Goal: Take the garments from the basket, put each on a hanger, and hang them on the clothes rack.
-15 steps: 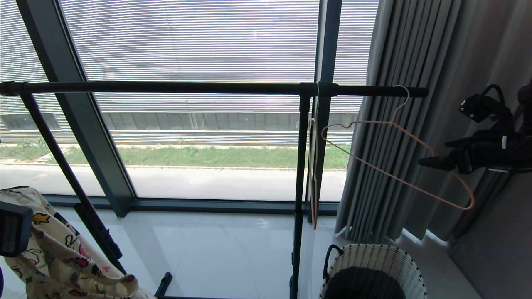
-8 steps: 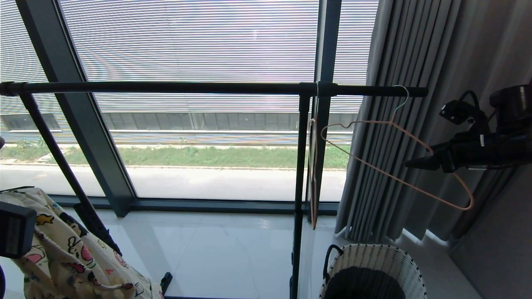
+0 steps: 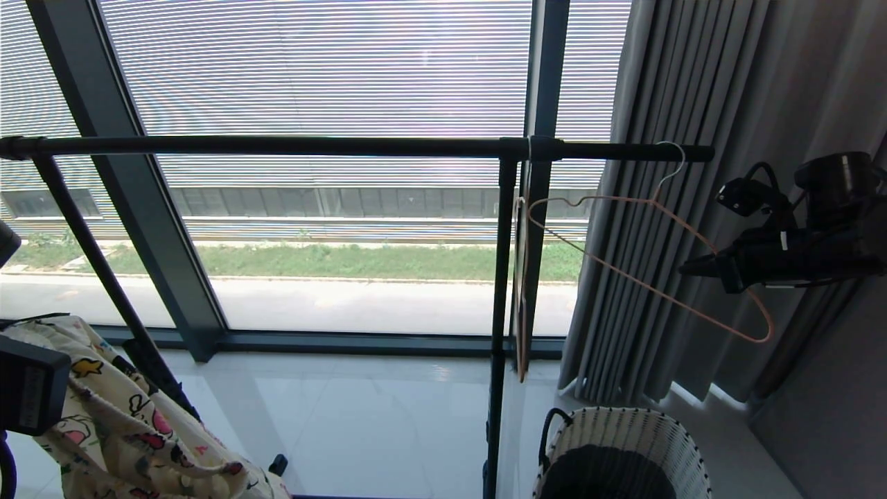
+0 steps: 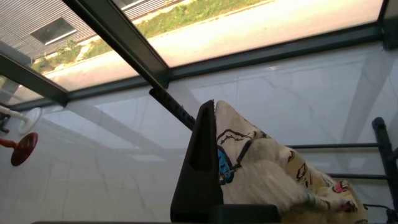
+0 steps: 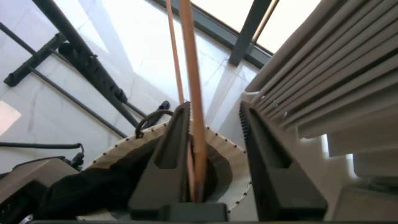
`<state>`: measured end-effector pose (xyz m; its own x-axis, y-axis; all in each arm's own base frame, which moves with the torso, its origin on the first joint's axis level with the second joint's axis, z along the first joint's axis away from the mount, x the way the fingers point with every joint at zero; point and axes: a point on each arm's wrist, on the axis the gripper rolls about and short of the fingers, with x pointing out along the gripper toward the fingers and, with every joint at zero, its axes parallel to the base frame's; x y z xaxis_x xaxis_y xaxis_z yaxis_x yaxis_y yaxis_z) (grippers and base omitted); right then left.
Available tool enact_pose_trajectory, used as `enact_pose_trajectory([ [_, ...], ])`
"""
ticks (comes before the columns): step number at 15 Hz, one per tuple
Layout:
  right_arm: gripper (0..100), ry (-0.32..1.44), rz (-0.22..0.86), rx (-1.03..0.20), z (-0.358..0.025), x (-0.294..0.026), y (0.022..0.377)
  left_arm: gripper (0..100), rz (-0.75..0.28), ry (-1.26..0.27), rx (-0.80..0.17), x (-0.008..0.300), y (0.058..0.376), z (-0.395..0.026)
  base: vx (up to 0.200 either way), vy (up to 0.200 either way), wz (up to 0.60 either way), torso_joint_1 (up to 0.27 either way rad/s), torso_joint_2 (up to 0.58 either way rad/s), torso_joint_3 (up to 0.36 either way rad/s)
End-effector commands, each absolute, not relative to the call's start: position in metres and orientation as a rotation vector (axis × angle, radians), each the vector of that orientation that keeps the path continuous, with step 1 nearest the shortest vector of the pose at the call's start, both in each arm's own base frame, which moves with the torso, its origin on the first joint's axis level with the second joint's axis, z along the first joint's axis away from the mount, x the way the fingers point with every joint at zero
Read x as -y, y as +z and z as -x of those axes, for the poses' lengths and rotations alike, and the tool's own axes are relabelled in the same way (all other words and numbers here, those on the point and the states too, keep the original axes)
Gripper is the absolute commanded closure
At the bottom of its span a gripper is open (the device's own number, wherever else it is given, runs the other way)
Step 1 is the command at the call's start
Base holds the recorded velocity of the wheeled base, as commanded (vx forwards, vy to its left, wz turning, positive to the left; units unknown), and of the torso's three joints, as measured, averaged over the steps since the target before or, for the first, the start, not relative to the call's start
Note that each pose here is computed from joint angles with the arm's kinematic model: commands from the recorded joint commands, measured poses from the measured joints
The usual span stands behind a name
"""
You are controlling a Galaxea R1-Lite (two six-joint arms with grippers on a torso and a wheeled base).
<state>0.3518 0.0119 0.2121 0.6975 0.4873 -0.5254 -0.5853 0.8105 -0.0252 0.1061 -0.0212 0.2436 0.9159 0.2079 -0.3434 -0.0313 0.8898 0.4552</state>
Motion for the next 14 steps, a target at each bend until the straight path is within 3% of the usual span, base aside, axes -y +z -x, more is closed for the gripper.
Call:
enact_pose_trajectory([
  [1, 100, 0.602, 0.198, -0.519, -0.35, -0.012, 0.215, 100, -0.46, 0.127, -0.397, 0.021, 0.243, -0.106, 0.0, 0.0, 0.0, 0.0, 0.0, 0.0],
  [10, 100, 0.581, 0.172, -0.467, -0.314, -0.011, 0.24, 100, -0.465, 0.126, -0.415, 0.02, 0.235, -0.102, 0.0, 0.0, 0.0, 0.0, 0.0, 0.0],
  [14, 100, 0.537, 0.091, -0.342, -0.291, -0.012, 0.249, 100, -0.46, 0.139, -0.417, 0.019, 0.235, -0.102, 0.0, 0.0, 0.0, 0.0, 0.0, 0.0],
])
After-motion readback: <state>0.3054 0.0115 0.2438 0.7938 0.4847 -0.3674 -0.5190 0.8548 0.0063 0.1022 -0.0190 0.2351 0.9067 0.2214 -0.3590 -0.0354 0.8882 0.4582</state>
